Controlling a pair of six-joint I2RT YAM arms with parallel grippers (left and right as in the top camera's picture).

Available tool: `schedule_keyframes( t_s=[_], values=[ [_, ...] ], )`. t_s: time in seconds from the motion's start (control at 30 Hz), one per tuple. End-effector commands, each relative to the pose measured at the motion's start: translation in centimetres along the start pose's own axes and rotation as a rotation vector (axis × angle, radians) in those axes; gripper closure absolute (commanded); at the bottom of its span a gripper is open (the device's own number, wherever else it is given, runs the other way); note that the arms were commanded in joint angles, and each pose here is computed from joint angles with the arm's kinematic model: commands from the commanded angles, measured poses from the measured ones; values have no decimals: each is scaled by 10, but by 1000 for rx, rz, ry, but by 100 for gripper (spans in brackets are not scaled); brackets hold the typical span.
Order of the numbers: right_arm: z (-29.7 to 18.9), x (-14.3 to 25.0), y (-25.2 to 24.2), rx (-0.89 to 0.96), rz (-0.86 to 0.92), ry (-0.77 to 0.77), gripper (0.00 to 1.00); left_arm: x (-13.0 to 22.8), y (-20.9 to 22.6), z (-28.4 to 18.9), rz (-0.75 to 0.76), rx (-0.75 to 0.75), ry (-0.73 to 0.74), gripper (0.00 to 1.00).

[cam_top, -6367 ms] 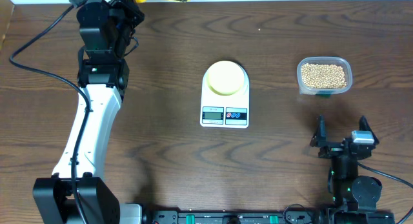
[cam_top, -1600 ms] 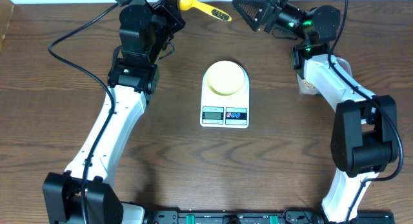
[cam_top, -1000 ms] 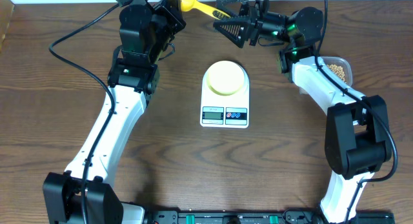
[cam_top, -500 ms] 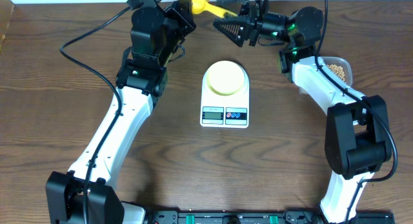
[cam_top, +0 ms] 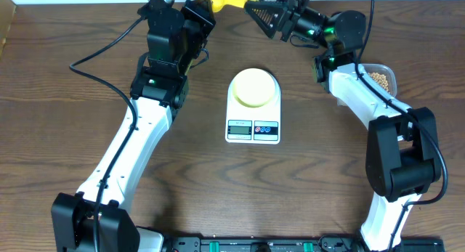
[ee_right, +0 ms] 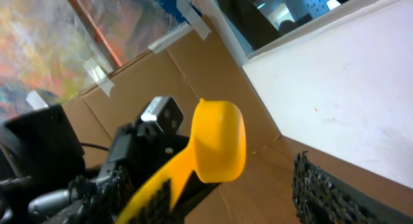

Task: Scoop item into bowl and weigh 50g on scale

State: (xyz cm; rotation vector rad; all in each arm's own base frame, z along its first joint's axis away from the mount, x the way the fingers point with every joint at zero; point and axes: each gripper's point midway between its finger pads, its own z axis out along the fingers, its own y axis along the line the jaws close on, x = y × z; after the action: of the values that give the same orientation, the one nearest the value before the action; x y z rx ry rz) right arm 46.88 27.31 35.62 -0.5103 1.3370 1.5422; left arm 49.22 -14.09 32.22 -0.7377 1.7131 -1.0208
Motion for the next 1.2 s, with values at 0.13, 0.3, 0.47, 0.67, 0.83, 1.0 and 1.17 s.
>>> schedule_keyframes(
  t_s=[0.13,0.3,0.47,0.67,0.83,1.0,1.17],
  values=[
    [2,-16,10,-18,57,-45,27,4,-8,2,-32,10,-2,92],
    [2,-16,11,-21,90,-42,52,10,-11,2,-29,15,9,92],
    [2,-16,11,-22,88,-43,74,10,-11,2,-29,15,9,92],
    [-1,-17,9,-19,85,-41,99,10,-11,2,-29,16,9,92],
    [-2,-18,9,-17,77,-42,99,10,-11,2,-29,16,9,23],
    [-5,-20,5,-3,16,-45,99,10,-11,2,-28,15,9,17],
    [-16,-15,-31,126,-158,-18,99,10,-11,2,-28,14,10,17]
  ],
)
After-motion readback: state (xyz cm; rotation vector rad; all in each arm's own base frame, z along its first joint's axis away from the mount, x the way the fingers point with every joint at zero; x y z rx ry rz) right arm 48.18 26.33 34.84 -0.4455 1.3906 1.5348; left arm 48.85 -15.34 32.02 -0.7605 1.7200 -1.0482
